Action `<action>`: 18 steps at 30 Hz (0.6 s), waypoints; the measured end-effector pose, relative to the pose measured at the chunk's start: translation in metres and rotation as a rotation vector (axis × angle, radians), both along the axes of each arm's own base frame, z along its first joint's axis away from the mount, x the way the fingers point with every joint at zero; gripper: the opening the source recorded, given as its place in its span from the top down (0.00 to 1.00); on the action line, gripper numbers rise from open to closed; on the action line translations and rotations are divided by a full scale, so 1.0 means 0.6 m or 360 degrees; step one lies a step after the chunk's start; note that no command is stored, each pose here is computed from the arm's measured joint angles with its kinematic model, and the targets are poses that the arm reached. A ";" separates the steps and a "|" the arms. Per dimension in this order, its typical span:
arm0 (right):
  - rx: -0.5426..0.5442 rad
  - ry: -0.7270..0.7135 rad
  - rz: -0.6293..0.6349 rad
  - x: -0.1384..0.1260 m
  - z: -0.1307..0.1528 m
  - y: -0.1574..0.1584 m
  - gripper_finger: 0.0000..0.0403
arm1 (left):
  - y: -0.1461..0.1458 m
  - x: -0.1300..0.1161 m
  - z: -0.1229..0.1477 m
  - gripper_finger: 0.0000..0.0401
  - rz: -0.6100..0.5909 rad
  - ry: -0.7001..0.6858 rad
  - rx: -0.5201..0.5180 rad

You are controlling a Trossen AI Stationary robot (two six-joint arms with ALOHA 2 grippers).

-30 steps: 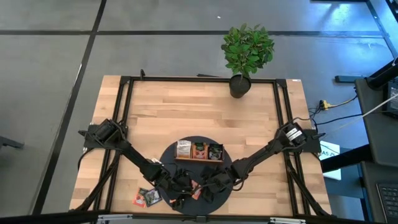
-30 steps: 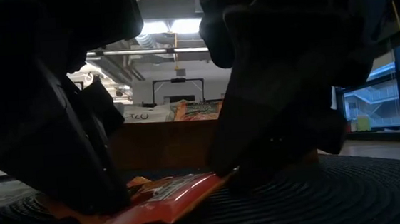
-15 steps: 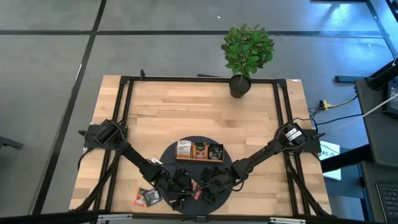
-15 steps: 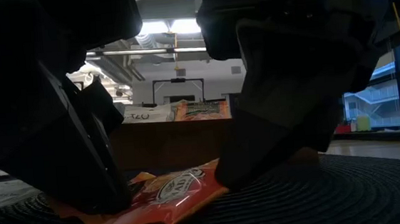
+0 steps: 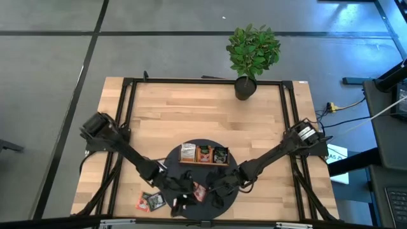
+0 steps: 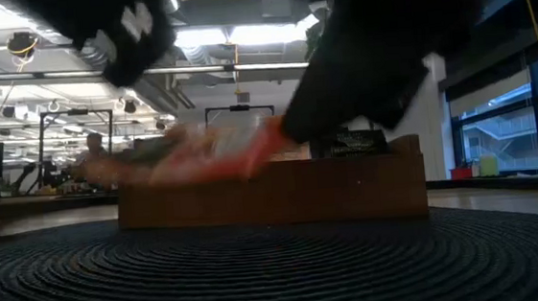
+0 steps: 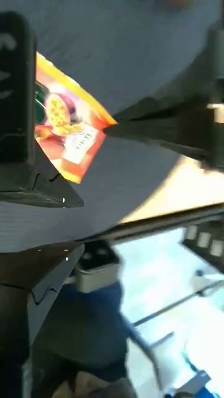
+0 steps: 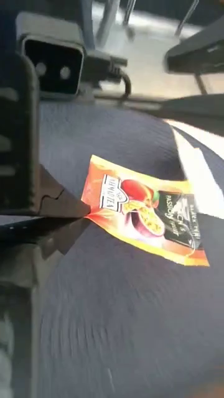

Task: Pick & Place Tea
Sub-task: Put the orange black tea bag into the middle section of the wooden organizer

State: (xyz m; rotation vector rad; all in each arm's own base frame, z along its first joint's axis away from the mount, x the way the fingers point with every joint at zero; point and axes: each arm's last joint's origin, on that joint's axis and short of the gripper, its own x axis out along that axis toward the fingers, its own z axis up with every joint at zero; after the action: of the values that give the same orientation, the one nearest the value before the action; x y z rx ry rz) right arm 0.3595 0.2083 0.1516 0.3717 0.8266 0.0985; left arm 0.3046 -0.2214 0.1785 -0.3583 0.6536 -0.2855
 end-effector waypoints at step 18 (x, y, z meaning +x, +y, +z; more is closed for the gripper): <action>-0.1110 -0.0146 -0.0509 -0.207 0.144 -0.023 1.00 | 0.056 0.004 0.083 0.76 0.0265 -0.0389 0.0404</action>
State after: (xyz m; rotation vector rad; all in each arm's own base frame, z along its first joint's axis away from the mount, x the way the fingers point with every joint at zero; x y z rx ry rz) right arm 0.2356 0.1948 0.2380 -0.1625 0.6531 -0.4602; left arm 0.3073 -0.1878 0.2285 -0.1299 0.4101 -0.0828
